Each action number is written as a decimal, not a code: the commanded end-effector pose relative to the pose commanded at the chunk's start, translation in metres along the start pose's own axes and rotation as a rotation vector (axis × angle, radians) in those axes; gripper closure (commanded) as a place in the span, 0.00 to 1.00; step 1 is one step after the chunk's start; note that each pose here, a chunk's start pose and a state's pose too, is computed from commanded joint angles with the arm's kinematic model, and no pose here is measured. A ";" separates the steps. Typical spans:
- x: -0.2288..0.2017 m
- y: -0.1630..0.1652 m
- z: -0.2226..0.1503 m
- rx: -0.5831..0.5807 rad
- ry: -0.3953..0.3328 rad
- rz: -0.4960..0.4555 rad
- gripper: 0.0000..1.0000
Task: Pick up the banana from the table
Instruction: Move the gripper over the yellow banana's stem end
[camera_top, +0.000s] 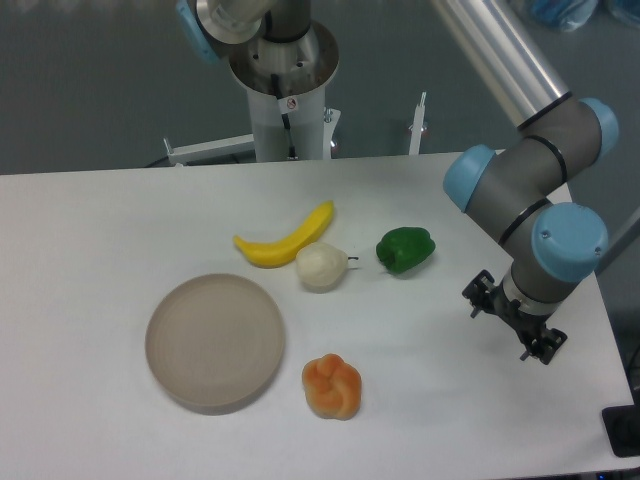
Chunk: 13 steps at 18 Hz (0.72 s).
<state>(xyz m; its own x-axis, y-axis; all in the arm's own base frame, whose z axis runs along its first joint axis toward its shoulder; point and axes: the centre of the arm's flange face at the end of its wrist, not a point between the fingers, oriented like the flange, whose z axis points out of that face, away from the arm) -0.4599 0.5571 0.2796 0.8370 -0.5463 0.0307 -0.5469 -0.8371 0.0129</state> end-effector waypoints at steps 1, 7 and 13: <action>0.012 0.000 -0.001 -0.002 0.018 -0.004 0.00; 0.117 -0.034 0.002 -0.011 0.102 0.071 0.00; 0.229 -0.031 0.011 0.047 0.174 0.019 0.00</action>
<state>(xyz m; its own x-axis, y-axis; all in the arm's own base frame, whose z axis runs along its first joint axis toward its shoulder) -0.2512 0.4579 0.2753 0.8084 -0.5527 0.2026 -0.5580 -0.8291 -0.0355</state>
